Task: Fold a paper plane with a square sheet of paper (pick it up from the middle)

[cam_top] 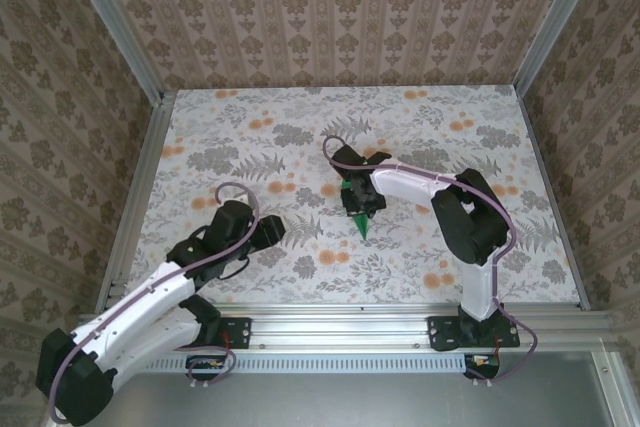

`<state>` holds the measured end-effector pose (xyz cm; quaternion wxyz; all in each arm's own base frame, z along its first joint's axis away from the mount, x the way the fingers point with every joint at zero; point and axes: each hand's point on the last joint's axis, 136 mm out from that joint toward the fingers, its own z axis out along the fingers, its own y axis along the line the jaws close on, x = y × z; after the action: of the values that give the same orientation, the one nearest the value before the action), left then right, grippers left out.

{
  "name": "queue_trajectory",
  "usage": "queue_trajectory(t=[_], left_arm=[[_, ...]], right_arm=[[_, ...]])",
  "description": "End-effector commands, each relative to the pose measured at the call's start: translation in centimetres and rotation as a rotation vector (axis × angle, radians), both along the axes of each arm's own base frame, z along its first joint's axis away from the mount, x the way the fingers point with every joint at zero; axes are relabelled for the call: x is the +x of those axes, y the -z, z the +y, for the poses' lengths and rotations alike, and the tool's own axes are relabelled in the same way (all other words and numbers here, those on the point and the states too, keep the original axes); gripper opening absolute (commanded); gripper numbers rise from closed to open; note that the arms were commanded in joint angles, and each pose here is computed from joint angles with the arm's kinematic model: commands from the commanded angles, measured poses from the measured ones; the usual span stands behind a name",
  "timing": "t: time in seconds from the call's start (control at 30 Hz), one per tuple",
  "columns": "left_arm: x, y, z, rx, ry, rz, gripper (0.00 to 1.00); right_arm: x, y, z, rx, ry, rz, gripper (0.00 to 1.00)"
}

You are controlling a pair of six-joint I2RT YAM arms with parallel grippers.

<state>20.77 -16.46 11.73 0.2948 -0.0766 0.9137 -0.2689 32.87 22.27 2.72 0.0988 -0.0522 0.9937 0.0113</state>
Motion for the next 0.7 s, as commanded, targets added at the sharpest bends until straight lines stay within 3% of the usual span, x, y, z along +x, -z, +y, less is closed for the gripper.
queue_trajectory(t=[0.0,0.2,0.67], left_arm=[[-0.3,0.7,0.8,0.013,-0.025,0.019,0.60],[-0.2,0.9,0.7,0.012,-0.023,0.021,0.62],[0.1,0.7,0.4,0.010,-0.013,0.025,0.62]], right_arm=[[-1.0,1.8,-0.4,0.001,0.017,0.055,0.16],[-1.4,2.8,-0.4,0.001,0.024,0.088,0.19],[-1.3,3.4,-0.5,-0.011,0.040,0.099,0.16]])
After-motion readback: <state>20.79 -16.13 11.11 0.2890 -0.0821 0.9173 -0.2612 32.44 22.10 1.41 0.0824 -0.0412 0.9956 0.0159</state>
